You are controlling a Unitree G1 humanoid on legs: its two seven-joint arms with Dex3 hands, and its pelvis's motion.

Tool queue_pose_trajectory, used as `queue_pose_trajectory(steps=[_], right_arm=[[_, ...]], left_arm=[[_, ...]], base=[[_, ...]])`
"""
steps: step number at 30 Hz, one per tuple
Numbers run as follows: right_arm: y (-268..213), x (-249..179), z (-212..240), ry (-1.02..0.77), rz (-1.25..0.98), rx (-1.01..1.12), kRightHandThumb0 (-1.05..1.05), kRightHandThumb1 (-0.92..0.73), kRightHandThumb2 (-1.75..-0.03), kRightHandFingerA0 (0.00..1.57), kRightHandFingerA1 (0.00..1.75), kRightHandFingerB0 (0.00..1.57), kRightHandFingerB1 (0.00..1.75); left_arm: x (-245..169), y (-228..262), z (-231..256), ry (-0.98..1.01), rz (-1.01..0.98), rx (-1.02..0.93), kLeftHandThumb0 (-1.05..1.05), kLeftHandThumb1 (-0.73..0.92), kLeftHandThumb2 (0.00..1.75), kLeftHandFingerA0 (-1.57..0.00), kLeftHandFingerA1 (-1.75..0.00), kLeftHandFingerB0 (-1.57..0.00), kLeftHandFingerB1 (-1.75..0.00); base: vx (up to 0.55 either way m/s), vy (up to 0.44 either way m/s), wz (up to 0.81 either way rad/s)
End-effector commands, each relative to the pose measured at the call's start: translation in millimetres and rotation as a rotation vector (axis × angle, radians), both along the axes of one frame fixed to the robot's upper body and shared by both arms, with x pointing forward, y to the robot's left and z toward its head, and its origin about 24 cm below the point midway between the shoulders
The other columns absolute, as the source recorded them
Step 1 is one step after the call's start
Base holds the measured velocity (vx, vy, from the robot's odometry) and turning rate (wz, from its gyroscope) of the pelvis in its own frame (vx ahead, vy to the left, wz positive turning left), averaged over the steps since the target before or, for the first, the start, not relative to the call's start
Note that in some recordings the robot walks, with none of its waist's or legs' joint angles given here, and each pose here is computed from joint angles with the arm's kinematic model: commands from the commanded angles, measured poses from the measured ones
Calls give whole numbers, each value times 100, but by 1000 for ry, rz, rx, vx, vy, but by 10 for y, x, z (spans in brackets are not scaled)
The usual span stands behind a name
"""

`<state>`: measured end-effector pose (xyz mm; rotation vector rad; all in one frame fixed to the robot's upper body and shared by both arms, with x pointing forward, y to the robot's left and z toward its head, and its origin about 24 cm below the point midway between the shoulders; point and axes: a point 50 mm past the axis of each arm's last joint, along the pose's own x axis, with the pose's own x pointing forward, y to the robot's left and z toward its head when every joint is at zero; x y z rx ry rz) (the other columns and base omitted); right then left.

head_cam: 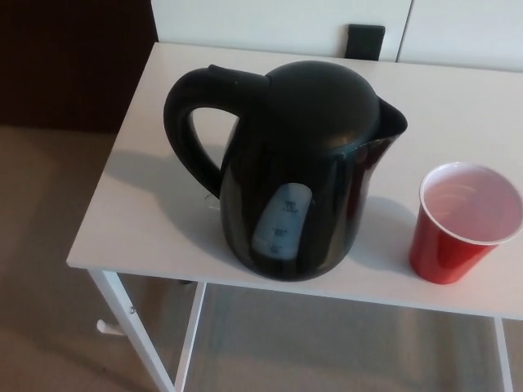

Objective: The robot walk towards a table in front and uses its left hand to pick up the pot from the base and pour water to the cup on the right hand side

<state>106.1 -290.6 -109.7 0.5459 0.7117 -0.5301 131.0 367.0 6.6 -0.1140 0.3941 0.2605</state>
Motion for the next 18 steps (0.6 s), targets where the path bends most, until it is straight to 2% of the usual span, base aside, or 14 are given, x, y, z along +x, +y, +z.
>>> queue_pose_trajectory(steps=[1, 2, 5, 6, 9, 10, 12, 13, 16, 17, 18], right_arm=[[-86, 56, 35, -10, 11, -16, -17, -44, -88, 48, 66, 0, 45], [-83, 70, 50, -7, 15, -18, -15, -46, -89, 49, 66, 0, 45], [-77, 93, 63, -2, 7, -16, -13, -46, -89, 46, 65, 0, 45], [-92, 80, 51, -1, 29, -21, -16, -63, -58, 46, 49, 9, 30], [-95, 79, 49, 0, 32, -21, -16, -63, -58, 46, 49, 9, 30], [-82, 79, 53, 0, 34, -26, -15, -46, -89, 46, 66, 0, 45], [-76, 78, 55, 0, 36, -29, -15, -46, -89, 46, 66, 0, 45], [-74, 81, 53, -3, 29, -22, -12, -48, -91, 39, 63, 0, 45], [-70, 85, 51, -8, 19, -13, -12, -48, -91, 39, 63, 0, 45], [-73, 77, 47, 2, 17, -20, -13, -45, -89, 45, 64, 0, 45], [-73, 73, 45, 7, 17, -24, -13, -45, -89, 45, 64, 0, 45]], left_arm=[[450, -113, 765, -246, -171, 152, -22, 52, 55, -29, -37, -16, -29], [528, -126, 924, -303, -211, 187, -24, 51, 57, -19, -38, -10, -31], [685, -191, 1218, -388, -267, 275, -22, 50, 56, -20, -38, -9, -30], [784, -255, 1372, -438, -314, 312, -17, 49, 56, -19, -37, -10, -30], [796, -266, 1397, -440, -319, 316, -17, 49, 56, -19, -37, -10, -30], [953, -456, 1546, -479, -407, 367, -19, 46, 54, -23, -37, -15, -30], [1013, -542, 1613, -495, -444, 391, -19, 46, 54, -23, -37, -15, -30], [1074, -631, 1625, -501, -463, 394, -26, 43, 56, -24, -37, -18, -32], [1161, -769, 1650, -510, -492, 403, -26, 43, 56, -24, -37, -18, -32], [1259, -924, 1590, -506, -526, 405, -17, 36, 87, -10, -51, -8, -50], [1299, -994, 1567, -506, -541, 407, -17, 36, 87, -10, -51, -8, -50]], base=[[0, 0, 0], [0, 0, 0], [0, 0, 0], [0, 0, 0], [0, 0, 0], [0, 0, 0], [0, 0, 0], [0, 0, 0], [0, 0, 0], [0, 0, 0], [0, 0, 0]])
